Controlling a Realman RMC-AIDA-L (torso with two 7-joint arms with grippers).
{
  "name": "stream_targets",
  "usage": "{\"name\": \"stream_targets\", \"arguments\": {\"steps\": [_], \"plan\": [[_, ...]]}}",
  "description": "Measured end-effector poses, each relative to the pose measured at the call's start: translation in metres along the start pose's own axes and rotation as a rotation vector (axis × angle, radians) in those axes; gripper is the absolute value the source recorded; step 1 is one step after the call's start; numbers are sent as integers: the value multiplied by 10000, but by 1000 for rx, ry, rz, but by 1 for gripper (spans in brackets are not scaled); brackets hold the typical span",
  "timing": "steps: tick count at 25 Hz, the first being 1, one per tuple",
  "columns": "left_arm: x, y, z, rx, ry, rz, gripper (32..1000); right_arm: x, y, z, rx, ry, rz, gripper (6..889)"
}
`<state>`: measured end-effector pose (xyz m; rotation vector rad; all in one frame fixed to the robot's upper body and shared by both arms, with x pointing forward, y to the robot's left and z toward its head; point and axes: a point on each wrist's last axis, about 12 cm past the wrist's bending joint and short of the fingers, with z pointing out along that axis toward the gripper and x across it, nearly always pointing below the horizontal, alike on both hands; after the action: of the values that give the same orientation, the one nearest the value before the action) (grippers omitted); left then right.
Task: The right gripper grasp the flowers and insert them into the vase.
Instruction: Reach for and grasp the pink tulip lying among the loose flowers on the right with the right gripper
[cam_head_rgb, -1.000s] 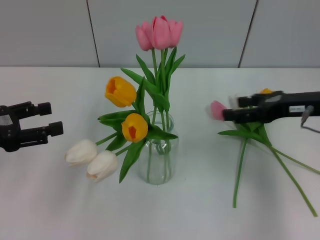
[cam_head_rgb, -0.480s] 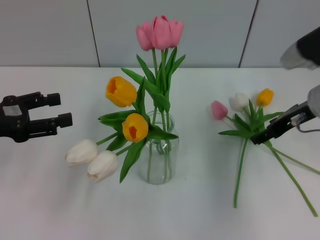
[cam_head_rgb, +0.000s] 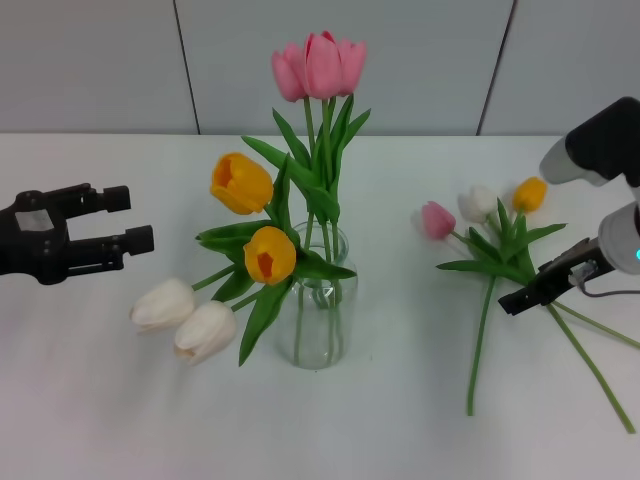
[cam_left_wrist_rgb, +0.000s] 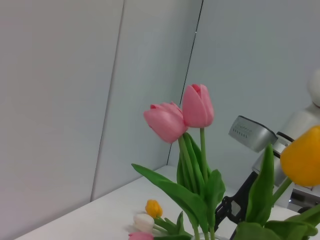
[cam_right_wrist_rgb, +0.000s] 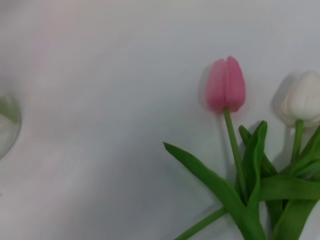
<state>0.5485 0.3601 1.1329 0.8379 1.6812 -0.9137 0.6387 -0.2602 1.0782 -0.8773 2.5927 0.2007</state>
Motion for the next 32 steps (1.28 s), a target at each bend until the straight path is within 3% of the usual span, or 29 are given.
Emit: {"name": "stream_targets", "arguments": {"steps": [8,18,28,32], "plan": [[16,-13,39,7,4,-3,826,102,86,173,29,-21,-7,844],[28,-16,27,3,3,-6,825,218,77,228,43,-43,40,843],[36,-17,13,-1,2,-9,826,246,41,243,76,-65,54,678],[40,-18,10,-3,2,-10,826,244,39,243,79,-66,48,533]]}}
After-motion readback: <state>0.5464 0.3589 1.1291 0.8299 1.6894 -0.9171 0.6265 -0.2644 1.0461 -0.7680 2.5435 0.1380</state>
